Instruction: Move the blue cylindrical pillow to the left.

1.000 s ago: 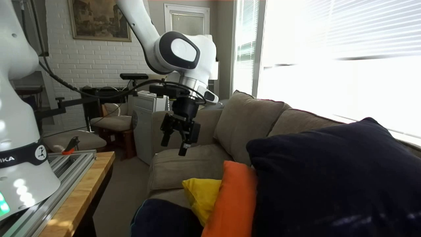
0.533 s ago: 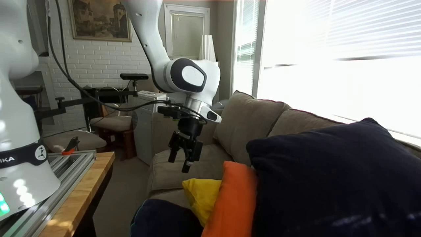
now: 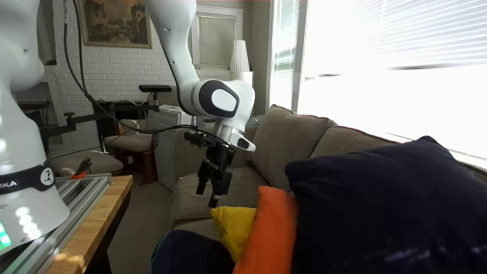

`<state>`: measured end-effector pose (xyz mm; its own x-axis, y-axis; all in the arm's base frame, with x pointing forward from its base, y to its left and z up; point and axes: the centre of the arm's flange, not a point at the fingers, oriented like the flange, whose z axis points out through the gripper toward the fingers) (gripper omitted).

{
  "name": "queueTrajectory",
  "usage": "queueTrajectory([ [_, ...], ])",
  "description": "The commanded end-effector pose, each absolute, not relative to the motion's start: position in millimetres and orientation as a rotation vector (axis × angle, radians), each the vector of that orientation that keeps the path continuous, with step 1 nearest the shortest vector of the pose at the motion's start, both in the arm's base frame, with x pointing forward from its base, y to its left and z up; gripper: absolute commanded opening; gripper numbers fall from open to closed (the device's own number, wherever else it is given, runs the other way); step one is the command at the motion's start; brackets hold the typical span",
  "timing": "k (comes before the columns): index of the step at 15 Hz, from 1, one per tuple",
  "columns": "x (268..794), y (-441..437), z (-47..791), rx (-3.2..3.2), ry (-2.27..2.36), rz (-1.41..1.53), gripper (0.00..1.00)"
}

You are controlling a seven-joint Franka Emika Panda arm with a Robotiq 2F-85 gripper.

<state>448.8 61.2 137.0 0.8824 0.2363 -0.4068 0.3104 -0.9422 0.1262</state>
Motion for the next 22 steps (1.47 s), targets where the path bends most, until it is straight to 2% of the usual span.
queueTrajectory([
  [1,449,61,137,2.864,0.42,-0.584,1.0],
  [9,441,72,97,2.852,0.176,-0.563,1.0],
  [22,426,90,29,2.804,-0.172,-0.253,1.0],
])
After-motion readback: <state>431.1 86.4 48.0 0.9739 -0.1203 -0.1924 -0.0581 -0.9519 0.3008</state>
